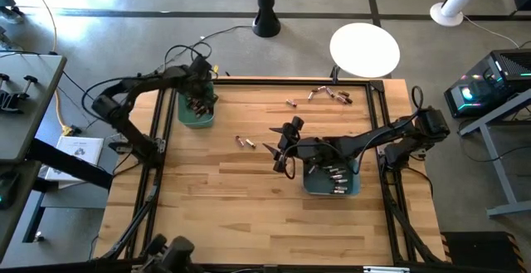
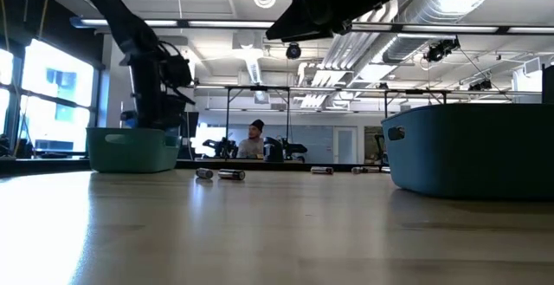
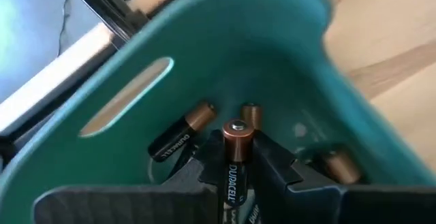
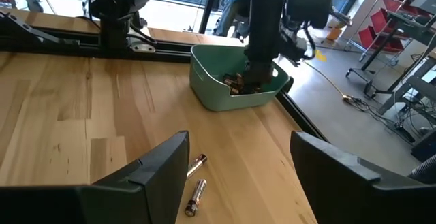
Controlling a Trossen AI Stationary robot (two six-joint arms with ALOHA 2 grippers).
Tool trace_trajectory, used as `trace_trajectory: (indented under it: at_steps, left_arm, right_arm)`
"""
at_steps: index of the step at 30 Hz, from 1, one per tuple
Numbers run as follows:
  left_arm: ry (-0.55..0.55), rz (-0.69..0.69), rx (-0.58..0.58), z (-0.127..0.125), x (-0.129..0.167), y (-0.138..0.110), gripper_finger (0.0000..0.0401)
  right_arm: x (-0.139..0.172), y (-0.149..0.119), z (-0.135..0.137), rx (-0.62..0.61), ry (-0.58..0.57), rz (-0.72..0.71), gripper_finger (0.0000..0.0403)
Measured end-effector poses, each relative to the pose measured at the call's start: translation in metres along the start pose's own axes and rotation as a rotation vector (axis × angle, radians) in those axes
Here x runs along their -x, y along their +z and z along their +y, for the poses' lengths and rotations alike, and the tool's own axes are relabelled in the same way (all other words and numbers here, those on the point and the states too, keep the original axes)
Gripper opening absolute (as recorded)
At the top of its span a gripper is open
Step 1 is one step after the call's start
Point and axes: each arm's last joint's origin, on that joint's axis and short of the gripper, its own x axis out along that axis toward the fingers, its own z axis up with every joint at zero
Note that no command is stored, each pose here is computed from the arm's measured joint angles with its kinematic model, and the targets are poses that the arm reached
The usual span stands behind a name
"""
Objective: Sort batteries
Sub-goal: Put the black battery into the green bin
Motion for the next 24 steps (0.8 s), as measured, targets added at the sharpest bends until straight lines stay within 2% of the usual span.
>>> trace_trajectory:
  at_steps: [7,14,19,21,24]
  left_arm:
    - [0.008,0.041,-0.065,-0.002,-0.014,-0.001,0.0053]
    - [0.01,0.016,-0.092,0.001,-0.005,0.0,0.0133]
    - [0.019,-0.078,-0.055,0.008,0.03,0.009,0.0176]
    - [0.023,-0.142,-0.034,0.01,0.05,0.01,0.0182]
    - [0.015,-0.269,-0.014,0.009,0.083,0.008,0.0183]
  right_arm:
    - [0.0,0.0,0.001,-0.003,0.004,-0.001,0.0249]
    - [0.0,0.0,0.001,-0.045,0.001,-0.003,0.0249]
    - [0.005,0.003,-0.013,-0.05,-0.107,0.033,0.0249]
    - [0.01,0.004,-0.031,-0.114,-0.12,0.084,0.0249]
    - [0.015,-0.005,-0.065,-0.282,-0.076,0.234,0.0249]
